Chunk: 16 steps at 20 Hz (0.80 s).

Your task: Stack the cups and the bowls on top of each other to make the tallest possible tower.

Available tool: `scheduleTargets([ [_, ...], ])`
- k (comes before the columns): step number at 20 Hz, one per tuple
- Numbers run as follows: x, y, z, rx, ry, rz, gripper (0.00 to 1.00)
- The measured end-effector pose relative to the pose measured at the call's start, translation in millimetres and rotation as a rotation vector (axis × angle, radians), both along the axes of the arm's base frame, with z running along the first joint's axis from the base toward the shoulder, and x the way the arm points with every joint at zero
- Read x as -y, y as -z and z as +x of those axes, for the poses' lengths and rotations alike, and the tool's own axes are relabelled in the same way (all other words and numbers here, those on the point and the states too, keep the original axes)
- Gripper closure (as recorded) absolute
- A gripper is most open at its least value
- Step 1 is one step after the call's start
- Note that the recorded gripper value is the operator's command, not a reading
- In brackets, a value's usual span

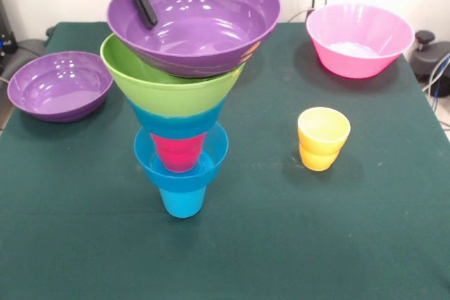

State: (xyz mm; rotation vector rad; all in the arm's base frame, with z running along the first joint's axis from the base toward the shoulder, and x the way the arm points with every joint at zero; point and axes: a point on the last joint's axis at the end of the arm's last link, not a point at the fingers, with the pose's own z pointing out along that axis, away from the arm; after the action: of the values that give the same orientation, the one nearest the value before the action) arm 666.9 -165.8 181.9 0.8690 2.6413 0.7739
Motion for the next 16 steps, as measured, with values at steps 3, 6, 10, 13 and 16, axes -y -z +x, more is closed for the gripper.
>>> scheduleTargets([
  [3,0.3,0.3,-0.2,0.000,0.000,-0.002,1.00],
  [6,0.3,0.6,-0.4,0.001,-0.002,-0.004,1.00],
  [10,0.9,1.0,-0.8,0.001,-0.002,-0.006,1.00],
  [13,3.0,1.3,-1.5,0.002,-0.001,-0.008,1.00],
  [16,6.0,1.2,-1.4,0.004,0.003,-0.011,1.00],
])
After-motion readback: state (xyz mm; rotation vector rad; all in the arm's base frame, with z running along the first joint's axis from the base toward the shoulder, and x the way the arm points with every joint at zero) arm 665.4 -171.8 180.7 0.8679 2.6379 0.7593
